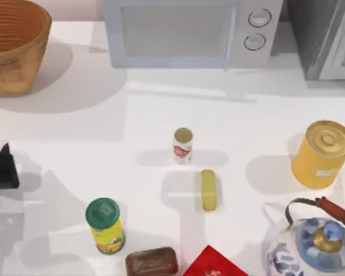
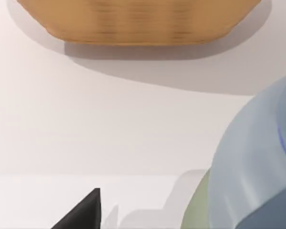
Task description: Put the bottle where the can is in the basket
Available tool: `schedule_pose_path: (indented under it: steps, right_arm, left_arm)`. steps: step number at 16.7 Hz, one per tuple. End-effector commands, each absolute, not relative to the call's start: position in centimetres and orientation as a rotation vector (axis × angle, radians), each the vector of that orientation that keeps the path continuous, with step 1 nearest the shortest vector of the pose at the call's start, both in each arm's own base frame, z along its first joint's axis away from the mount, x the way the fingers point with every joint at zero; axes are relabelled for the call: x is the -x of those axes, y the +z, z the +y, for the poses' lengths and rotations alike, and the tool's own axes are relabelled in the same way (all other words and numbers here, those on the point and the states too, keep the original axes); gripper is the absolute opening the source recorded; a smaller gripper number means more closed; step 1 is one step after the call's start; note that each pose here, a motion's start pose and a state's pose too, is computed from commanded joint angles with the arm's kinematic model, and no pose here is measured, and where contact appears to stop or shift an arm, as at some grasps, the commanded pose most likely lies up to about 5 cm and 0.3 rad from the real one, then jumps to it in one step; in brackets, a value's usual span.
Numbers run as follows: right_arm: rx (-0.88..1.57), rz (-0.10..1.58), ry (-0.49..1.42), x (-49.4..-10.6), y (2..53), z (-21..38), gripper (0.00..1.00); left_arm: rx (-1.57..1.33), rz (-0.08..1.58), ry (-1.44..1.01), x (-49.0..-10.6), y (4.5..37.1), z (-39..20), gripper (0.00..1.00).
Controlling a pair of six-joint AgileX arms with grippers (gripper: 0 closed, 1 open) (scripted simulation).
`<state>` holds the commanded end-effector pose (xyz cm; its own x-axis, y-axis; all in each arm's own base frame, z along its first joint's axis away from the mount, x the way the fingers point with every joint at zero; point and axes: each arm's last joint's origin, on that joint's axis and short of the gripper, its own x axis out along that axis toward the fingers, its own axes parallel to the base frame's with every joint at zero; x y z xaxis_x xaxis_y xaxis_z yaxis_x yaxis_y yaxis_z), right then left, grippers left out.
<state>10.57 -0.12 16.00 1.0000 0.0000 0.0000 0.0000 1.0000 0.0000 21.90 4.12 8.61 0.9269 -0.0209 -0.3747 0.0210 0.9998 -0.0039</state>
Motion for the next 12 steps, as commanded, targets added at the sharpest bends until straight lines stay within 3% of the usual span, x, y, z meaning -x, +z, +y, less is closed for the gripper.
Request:
schedule_pose_path:
  steps: [8,12]
  right_arm:
    - [0.000,0.000,0.000,-10.57,16.00,-0.12,1.00]
    - [0.000,0.000,0.000,-10.57,16.00,-0.12,1.00]
  left_arm:
    - [0.000,0.385,-0.021,-22.25,7.90,4.20,1.00]
    - [0.000,0.385,-0.021,-22.25,7.90,4.20,0.70]
